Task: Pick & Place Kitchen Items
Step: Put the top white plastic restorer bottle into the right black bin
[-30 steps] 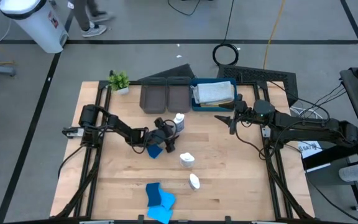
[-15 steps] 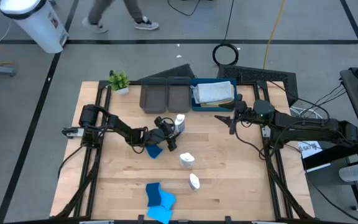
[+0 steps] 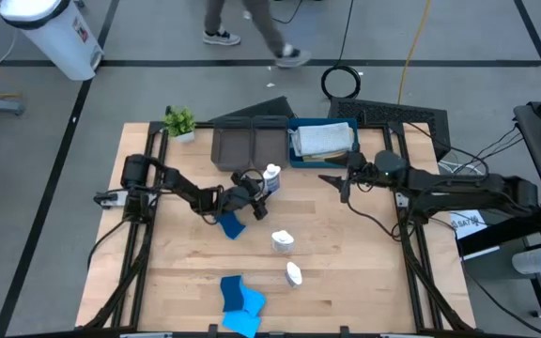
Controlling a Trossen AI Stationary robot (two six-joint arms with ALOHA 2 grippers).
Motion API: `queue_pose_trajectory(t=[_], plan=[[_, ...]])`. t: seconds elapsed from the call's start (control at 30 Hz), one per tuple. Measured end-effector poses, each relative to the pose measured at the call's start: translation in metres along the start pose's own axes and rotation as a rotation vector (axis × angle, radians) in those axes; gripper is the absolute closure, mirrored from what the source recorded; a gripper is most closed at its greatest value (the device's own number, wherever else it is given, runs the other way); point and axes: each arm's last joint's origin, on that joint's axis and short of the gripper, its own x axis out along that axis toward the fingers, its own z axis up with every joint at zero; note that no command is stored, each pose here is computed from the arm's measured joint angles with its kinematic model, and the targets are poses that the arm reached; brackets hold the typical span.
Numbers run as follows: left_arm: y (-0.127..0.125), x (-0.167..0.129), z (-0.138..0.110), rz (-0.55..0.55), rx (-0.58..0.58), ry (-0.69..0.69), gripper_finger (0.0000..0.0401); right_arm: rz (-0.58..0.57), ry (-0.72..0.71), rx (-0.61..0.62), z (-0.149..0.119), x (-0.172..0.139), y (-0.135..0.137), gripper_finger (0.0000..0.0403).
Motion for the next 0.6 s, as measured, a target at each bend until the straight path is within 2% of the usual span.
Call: queue_pose_trajectory(t=[0.27, 0.6], plan=[[0.001, 0.001, 0.000, -0.018, -0.003, 0.005, 0.0144, 0.002, 0.018, 0.001, -0.006, 0.011, 0.000, 0.0161], [0.001, 0.001, 0.000, -0.026, 0.032, 0.011, 0.0144, 0.004, -0.033, -0.011, -0.010, 0.028, -0.001, 0.0161]])
